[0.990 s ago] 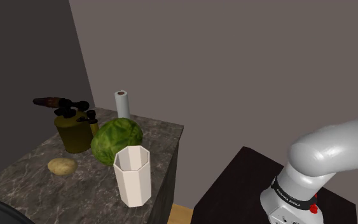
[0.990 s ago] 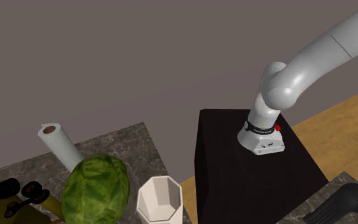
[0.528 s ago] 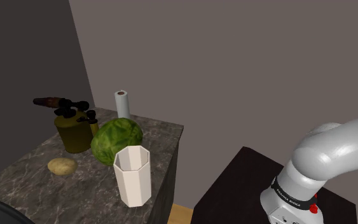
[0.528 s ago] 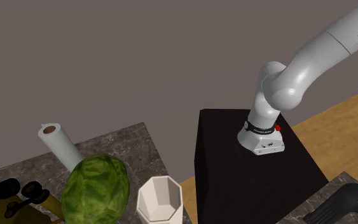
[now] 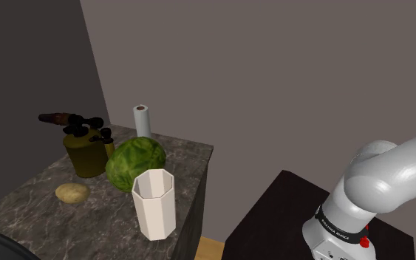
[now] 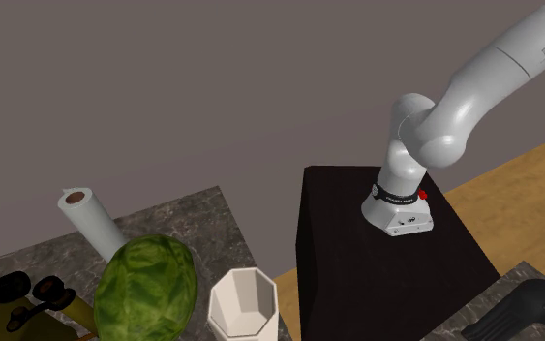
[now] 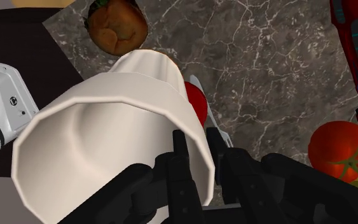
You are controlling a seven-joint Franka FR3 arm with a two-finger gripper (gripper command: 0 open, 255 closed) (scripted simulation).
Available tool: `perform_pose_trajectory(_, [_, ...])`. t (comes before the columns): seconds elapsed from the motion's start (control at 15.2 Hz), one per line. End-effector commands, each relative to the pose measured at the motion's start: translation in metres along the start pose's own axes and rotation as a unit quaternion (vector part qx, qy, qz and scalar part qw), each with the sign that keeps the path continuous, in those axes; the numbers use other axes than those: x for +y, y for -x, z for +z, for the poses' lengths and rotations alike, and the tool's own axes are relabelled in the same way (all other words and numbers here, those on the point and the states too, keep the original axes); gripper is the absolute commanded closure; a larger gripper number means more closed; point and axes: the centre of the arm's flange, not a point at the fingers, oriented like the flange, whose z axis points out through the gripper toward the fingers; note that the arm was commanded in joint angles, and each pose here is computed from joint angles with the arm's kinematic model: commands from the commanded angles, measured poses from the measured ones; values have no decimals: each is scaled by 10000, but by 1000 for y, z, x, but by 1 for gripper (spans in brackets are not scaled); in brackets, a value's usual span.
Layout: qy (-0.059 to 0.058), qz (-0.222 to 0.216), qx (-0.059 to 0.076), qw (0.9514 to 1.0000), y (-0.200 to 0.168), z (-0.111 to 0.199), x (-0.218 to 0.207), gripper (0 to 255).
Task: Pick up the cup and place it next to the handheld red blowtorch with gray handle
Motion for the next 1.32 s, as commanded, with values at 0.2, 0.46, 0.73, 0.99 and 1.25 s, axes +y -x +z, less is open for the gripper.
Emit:
perform_pose_trajectory(0.2, [-4, 0, 0, 10000, 3, 26, -3, 255])
perform_pose_trajectory(0.46, [-4, 0, 0, 10000, 5, 47, -5, 255])
perform_pose_trajectory(0.73, [-4, 0, 0, 10000, 8, 68, -7, 255])
perform_pose_trajectory(0.99, [-4, 0, 0, 10000, 11, 89, -9, 255])
perform_pose_trajectory(1.25, [-4, 0, 0, 10000, 14, 109, -12, 255])
